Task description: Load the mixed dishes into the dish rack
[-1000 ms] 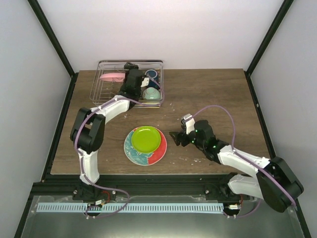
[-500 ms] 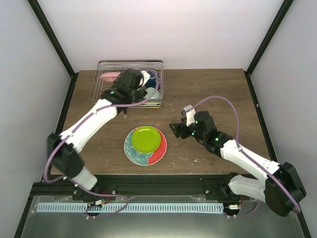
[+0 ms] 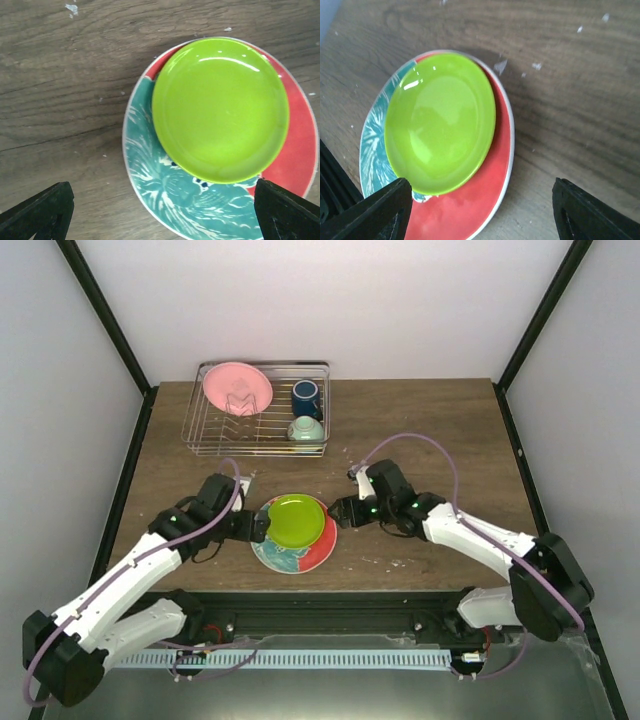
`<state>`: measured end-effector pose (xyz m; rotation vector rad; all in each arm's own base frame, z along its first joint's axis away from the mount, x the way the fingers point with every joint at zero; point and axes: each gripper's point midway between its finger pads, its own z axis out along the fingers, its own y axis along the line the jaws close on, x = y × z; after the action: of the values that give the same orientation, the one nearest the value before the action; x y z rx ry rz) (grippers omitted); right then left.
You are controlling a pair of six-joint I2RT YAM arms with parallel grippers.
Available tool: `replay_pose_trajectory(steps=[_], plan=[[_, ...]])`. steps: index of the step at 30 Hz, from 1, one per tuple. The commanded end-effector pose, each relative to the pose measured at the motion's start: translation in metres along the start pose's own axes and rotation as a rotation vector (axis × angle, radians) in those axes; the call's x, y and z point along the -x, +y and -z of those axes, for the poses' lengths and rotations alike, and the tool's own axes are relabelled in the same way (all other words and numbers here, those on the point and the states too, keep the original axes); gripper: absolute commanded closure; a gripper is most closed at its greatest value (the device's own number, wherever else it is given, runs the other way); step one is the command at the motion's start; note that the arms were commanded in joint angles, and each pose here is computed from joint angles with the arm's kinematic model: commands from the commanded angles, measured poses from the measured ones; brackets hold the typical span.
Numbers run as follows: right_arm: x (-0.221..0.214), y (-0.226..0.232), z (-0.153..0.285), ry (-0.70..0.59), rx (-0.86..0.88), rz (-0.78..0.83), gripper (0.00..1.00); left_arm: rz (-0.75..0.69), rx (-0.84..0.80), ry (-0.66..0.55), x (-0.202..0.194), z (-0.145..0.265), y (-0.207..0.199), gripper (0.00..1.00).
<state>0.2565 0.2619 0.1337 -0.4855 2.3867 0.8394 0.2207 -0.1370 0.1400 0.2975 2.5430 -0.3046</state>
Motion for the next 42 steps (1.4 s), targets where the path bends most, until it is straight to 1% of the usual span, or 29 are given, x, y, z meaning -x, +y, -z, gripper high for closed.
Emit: replay_pose_trajectory(steps=[1,4,6,11,17,19,27,30,36,42], plan=[[-0.004,0.016,-0.007,0.031,0.021,-0.017,0.22,0.090,-0.123,-0.058,0.013,0.011,-0.021,0.00],[-0.001,0.026,-0.010,0.026,0.057,-0.009,0.23,0.119,-0.190,-0.065,0.015,0.012,-0.032,0.00],[0.000,0.027,-0.013,0.023,0.045,-0.004,0.23,0.145,-0.234,-0.049,0.012,0.004,-0.040,0.00],[0.002,0.018,-0.009,0.011,-0.026,0.005,0.23,0.242,-0.174,0.004,-0.004,-0.021,-0.029,0.00],[-0.003,0.005,0.004,-0.007,-0.095,0.006,0.22,0.310,-0.184,-0.033,-0.001,-0.028,-0.028,0.00],[-0.005,0.003,0.005,-0.007,-0.100,0.005,0.22,0.328,-0.196,-0.028,-0.002,-0.033,-0.030,0.00],[-0.008,0.001,0.015,-0.027,-0.110,0.006,0.22,0.382,-0.251,0.044,-0.020,-0.059,-0.039,0.00],[-0.007,0.001,0.017,-0.036,-0.113,0.005,0.22,0.396,-0.243,0.068,-0.028,-0.068,-0.038,0.00],[-0.005,0.001,0.018,-0.040,-0.119,0.002,0.22,0.411,-0.252,0.055,-0.029,-0.074,-0.038,0.00],[-0.005,-0.002,0.016,-0.031,-0.135,0.003,0.22,0.435,-0.271,0.079,-0.042,-0.085,-0.039,0.00]])
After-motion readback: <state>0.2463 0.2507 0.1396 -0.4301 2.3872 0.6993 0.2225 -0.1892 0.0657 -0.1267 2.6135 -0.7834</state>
